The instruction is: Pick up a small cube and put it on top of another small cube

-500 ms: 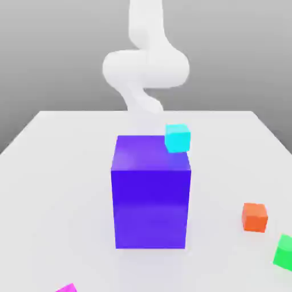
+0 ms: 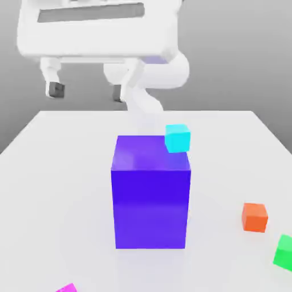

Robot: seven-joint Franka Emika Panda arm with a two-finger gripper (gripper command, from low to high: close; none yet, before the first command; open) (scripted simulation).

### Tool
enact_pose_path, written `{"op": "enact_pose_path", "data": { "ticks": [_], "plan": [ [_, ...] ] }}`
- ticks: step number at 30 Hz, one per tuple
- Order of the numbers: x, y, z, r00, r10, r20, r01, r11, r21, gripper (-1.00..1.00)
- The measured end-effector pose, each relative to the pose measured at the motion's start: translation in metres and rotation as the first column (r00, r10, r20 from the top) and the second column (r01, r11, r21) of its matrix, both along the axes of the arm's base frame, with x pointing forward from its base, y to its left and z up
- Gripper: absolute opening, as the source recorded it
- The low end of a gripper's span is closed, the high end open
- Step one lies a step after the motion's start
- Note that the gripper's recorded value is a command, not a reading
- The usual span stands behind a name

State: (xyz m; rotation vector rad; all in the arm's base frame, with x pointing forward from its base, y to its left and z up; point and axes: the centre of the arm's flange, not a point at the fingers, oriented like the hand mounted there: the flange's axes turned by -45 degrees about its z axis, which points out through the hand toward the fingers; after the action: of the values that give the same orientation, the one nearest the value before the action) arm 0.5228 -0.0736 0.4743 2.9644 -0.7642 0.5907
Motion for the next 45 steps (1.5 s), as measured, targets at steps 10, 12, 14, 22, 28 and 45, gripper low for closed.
{"op": "enact_pose_path", "data": {
  "ticks": [10,12,14,22,28,45],
  "plan": [
    [0.027,-0.051,-0.172,0.944,-0.248,-0.218,0.272,0.959,0.086,0.00],
    [0.026,-0.059,-0.208,0.920,-0.292,-0.262,0.326,0.940,0.098,0.00],
    [0.022,-0.066,-0.244,0.891,-0.334,-0.307,0.381,0.918,0.108,0.00],
    [0.017,-0.073,-0.338,0.857,-0.376,-0.354,0.438,0.891,0.116,-1.00],
    [0.017,-0.073,-0.331,0.857,-0.376,-0.353,0.439,0.891,0.116,-1.00],
    [0.022,0.109,-0.264,0.838,0.410,-0.362,-0.399,0.911,0.107,-1.00]
  ]
}}
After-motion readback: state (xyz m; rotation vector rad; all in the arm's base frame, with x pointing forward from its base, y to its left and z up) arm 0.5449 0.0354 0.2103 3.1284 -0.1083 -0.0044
